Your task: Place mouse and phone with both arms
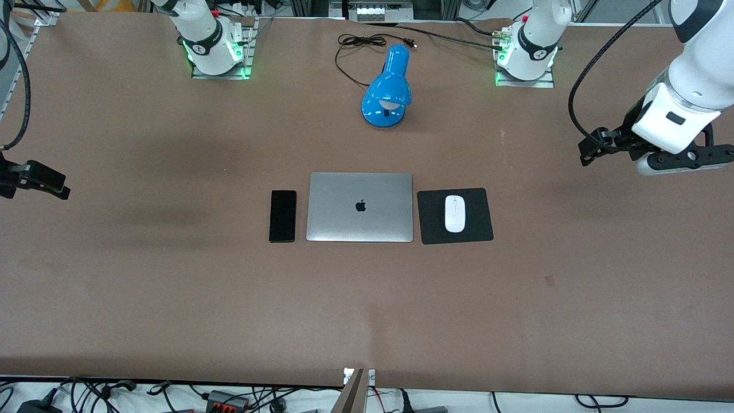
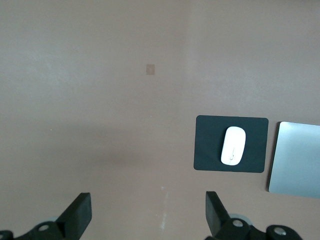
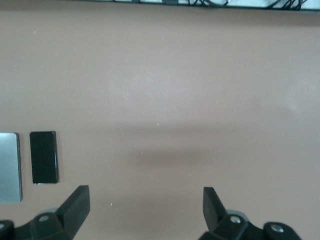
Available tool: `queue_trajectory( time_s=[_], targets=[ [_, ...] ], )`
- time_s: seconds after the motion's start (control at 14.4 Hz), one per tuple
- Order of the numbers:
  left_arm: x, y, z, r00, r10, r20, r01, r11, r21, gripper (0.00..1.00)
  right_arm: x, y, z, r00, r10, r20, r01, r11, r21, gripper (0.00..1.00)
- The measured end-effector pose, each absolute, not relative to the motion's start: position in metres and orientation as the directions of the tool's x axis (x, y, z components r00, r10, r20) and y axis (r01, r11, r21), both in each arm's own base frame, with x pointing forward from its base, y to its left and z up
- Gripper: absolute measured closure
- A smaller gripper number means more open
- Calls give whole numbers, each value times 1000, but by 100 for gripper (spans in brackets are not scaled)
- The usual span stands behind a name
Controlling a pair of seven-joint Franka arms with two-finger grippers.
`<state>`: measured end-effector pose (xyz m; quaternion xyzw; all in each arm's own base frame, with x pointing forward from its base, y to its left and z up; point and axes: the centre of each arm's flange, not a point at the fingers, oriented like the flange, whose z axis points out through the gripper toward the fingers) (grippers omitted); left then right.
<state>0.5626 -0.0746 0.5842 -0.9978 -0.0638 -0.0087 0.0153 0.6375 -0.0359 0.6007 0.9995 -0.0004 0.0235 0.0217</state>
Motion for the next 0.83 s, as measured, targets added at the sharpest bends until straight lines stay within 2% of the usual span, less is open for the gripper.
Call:
queue_trajectory(
  time_s=[0.28, 0.62, 0.83],
  targets=[
    [563, -74, 583, 992, 128, 21, 129, -991, -29, 0, 620, -34, 590, 1000, 2, 15, 1, -999, 41, 0],
    [564, -71, 584, 991, 133, 24, 134, -991, -28, 0, 575, -32, 582, 1000, 5, 29, 4, -999, 39, 0],
    [564, -71, 584, 991, 134, 26, 135, -991, -28, 0, 566, -31, 584, 1000, 6, 31, 5, -999, 35, 0]
  ],
)
